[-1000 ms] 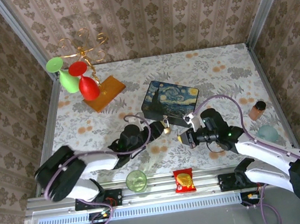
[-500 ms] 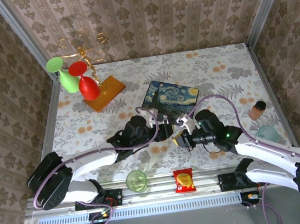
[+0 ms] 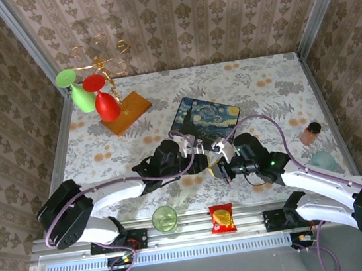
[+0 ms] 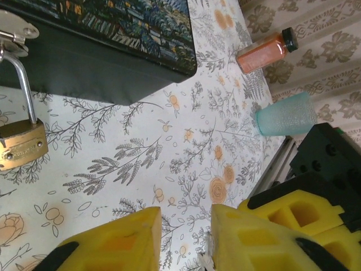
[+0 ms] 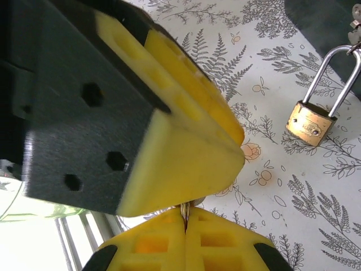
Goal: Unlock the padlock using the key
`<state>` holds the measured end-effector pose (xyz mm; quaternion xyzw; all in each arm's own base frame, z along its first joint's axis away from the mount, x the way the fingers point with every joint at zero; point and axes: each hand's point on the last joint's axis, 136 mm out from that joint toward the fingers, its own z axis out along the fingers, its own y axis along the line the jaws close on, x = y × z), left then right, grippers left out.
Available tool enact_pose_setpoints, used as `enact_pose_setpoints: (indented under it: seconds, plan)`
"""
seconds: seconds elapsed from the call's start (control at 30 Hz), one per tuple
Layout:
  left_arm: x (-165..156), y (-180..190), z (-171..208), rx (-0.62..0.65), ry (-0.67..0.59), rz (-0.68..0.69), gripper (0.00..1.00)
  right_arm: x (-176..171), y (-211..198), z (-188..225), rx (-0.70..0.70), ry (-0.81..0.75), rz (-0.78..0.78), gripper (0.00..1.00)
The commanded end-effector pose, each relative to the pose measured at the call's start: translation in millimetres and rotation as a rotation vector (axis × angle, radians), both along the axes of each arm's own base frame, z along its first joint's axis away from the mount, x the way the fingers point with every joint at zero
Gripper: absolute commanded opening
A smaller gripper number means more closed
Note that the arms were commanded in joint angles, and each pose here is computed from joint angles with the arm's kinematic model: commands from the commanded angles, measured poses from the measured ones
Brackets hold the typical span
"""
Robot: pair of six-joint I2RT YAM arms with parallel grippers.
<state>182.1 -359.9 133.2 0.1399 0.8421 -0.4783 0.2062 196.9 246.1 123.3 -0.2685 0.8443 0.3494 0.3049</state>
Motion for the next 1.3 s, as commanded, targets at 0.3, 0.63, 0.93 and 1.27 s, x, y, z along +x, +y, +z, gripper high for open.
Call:
enact_pose_setpoints:
  seconds: [0.3, 0.63, 0.93, 1.27]
  plan:
    - [8, -6, 16, -0.104, -0.012, 0.017, 0.0, 11, -2, 3, 0.045, -0.013, -0.064, 0.2]
    - [20, 1, 61, -0.374, -0.074, 0.073, 0.0, 17, -8, 66, 0.479, -0.007, -0.03, 0.7]
    - [20, 1, 96, -0.583, -0.079, 0.063, 0.0, 16, 6, 91, 0.591, 0.013, 0.074, 0.61]
    - [13, -1, 94, -0.577, -0.073, 0.052, 0.0, 22, 2, 97, 0.628, -0.006, 0.057, 0.39]
